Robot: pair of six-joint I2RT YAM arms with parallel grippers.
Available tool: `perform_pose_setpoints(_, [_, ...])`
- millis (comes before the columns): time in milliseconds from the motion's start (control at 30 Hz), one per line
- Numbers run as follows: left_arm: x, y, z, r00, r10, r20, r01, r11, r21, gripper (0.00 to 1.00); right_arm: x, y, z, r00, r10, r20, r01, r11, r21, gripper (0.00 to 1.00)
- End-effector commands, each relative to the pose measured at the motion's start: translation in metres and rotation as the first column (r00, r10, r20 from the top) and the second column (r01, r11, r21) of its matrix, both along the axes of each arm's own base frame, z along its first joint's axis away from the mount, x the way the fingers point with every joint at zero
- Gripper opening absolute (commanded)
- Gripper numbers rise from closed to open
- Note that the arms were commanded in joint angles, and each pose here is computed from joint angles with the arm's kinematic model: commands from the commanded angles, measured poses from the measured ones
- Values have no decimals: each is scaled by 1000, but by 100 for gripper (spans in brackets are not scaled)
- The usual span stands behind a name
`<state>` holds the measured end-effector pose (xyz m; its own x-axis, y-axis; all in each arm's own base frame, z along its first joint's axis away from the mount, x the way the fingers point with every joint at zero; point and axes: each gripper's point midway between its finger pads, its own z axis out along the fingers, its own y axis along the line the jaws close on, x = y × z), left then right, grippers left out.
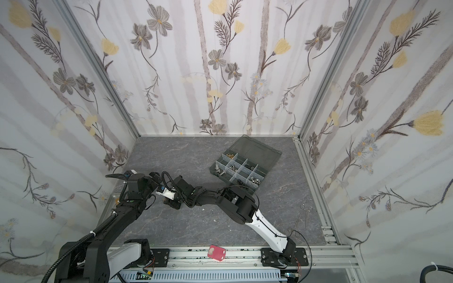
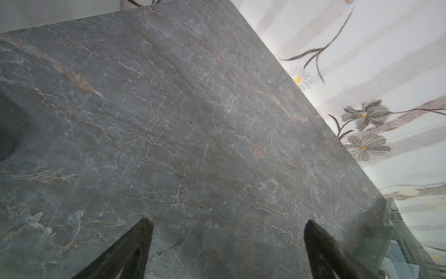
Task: Sort the screws and nuts into containers
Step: Pick up the nut from the middle-left of the table, then place the nut into the container.
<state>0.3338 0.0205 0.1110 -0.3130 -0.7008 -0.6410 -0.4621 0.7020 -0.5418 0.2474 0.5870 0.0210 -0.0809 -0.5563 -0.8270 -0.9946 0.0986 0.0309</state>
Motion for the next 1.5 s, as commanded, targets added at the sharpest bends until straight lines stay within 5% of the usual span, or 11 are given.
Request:
perform_pose_setpoints(0, [-5,-17,-12,995,-95,-43,94,995,-28,97,-13,-17,-33,999,8,-38,-13,991,-130,23])
perform_pose_setpoints(333, [-4,-17,-12,994,-100,-45,99,995,-26,98,-8,-27,12,1000,-7,-25,6,999,-50,10])
perform_pose_setpoints(633, [11,-50,21,960,-273,63,273,962,14,100,15,-86,82,991,-131,-35,134,987,89,11])
perform_pose_setpoints(867, [18,-123,60,847,-495,195,484,869,104,100,70,-165,121,941,-336,-34,337,934,115,12])
perform_pose_setpoints(1100, [22,-206,103,655,-698,288,664,714,222,100,167,-263,138,791,-612,-16,610,786,103,11])
perform_pose_setpoints(1200, [23,-229,114,606,-732,312,692,678,247,100,208,-297,130,724,-688,-44,690,722,62,12])
perform_pose_setpoints(1467, [26,-240,92,609,-747,267,709,664,237,100,264,-335,98,651,-752,-102,753,657,-30,13])
